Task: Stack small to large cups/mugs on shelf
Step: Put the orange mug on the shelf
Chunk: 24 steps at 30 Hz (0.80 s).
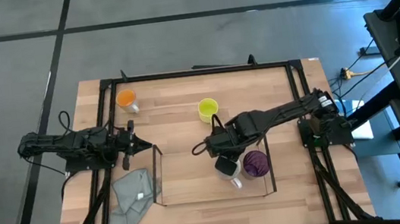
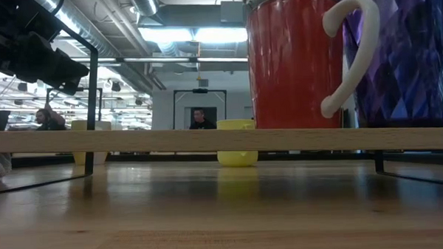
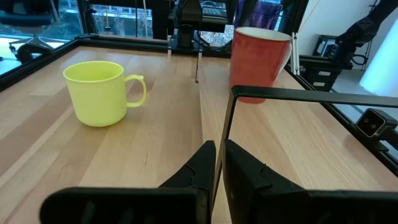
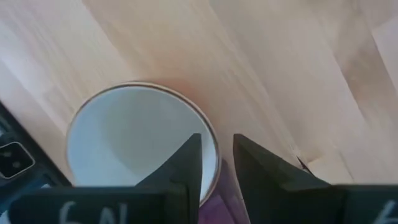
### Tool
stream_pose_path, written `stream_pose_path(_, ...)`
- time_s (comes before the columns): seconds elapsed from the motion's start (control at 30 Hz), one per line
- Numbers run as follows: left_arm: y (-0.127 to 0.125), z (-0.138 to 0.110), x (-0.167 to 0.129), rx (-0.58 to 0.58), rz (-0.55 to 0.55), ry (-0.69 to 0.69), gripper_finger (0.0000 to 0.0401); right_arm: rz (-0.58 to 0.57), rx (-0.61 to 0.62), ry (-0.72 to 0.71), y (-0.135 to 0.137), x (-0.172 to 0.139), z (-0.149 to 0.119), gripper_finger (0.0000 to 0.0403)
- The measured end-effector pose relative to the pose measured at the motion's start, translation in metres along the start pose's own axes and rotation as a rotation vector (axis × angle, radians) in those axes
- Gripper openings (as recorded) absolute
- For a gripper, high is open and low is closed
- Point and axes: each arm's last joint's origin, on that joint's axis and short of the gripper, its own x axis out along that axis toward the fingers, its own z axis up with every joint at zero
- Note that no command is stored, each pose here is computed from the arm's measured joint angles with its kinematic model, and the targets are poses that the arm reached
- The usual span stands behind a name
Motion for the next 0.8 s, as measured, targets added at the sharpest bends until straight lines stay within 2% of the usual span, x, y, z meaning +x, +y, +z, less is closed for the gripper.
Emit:
stream_pose_path(0.3, 0.0, 0.0, 0.0, 0.0, 0.0, 0.0, 0.0025, 0.093, -0.009, -0.025, 0.004, -0.016, 0.005, 0.0087)
stream_pose_path(0.53, 0.0, 0.0, 0.0, 0.0, 0.0, 0.0, 0.0025, 0.195, -0.046, 0.042, 0.008, -0.017, 0.005, 0.0032)
stream_pose_path(0.63, 0.0, 0.0, 0.0, 0.0, 0.0, 0.0, 0.0025, 0.246, -0.093, 0.101, 0.013, -0.018, -0.002, 0.0006)
stream_pose_path(0.8, 0.0, 0.0, 0.0, 0.0, 0.0, 0.0, 0.0025, 0.283, -0.138, 0.16, 0.029, -0.019, -0.022, 0.0009)
